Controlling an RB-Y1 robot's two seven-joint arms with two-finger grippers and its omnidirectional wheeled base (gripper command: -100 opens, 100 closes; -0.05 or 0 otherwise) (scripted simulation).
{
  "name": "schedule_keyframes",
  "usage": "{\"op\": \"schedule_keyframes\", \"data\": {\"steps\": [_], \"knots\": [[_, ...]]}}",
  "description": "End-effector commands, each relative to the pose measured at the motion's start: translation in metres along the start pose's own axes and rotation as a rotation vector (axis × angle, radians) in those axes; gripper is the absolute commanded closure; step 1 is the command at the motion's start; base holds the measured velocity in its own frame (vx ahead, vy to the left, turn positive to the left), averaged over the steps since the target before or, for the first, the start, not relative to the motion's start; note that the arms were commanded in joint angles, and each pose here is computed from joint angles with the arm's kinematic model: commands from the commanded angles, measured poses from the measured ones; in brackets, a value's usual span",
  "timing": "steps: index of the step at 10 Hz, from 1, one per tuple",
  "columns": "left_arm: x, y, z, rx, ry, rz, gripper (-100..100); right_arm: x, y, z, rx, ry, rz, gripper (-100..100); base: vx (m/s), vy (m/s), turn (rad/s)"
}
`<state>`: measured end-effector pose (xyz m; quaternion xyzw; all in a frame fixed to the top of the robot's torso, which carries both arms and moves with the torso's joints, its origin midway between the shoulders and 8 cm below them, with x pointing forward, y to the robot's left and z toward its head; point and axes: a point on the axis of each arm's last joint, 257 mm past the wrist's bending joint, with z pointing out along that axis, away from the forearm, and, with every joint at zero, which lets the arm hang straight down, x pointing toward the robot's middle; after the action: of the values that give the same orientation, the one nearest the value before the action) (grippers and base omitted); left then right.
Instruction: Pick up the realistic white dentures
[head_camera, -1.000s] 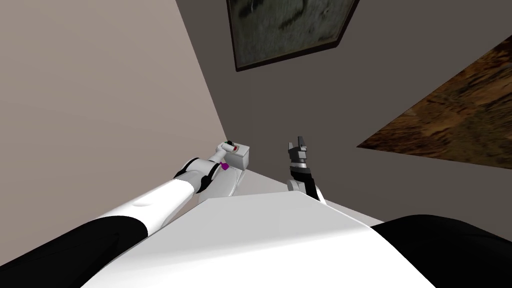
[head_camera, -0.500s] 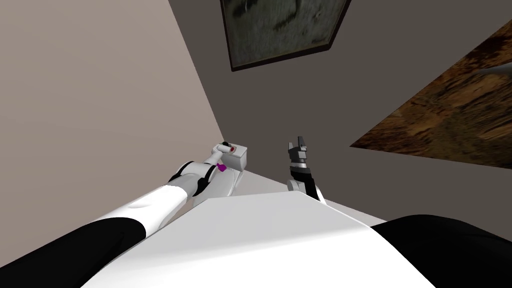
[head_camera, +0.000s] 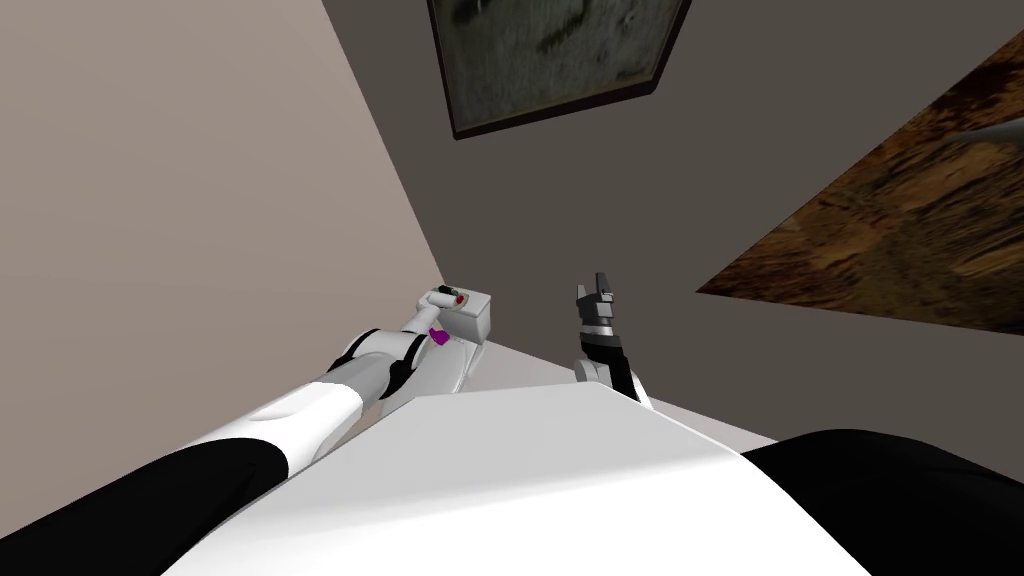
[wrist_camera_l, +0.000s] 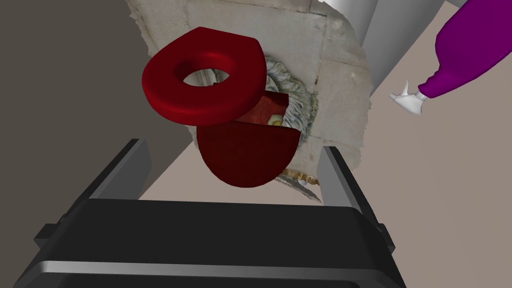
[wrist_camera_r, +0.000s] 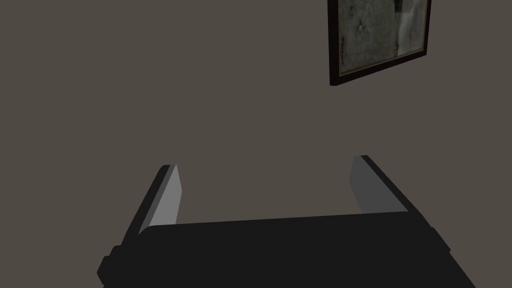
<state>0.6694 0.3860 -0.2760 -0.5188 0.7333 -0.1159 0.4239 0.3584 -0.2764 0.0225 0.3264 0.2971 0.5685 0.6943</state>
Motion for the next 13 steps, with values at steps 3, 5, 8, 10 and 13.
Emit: {"op": "schedule_keyframes", "data": {"steps": [3,5,8,10,13], "knots": [[-0.028,0.022,0.0,-0.002,-0.014,-0.013,-100,0.0,0.0,0.0,0.0,0.0,0.0,0,0.028,-0.056,-0.072],[-0.043,0.033,-0.001,-0.004,-0.023,-0.017,-100,0.0,0.0,0.0,0.0,0.0,0.0,0,0.02,-0.032,-0.031],[-0.073,0.058,-0.004,-0.01,-0.045,-0.033,-100,0.0,0.0,0.0,0.0,0.0,0.0,0,0.026,-0.051,-0.073],[-0.073,0.058,-0.004,-0.01,-0.044,-0.022,-100,0.0,0.0,0.0,0.0,0.0,0.0,0,0.021,-0.042,-0.004],[-0.086,0.067,-0.007,-0.011,-0.056,-0.023,-100,0.0,0.0,0.0,0.0,0.0,0.0,0,0.016,-0.029,-0.039]]}}
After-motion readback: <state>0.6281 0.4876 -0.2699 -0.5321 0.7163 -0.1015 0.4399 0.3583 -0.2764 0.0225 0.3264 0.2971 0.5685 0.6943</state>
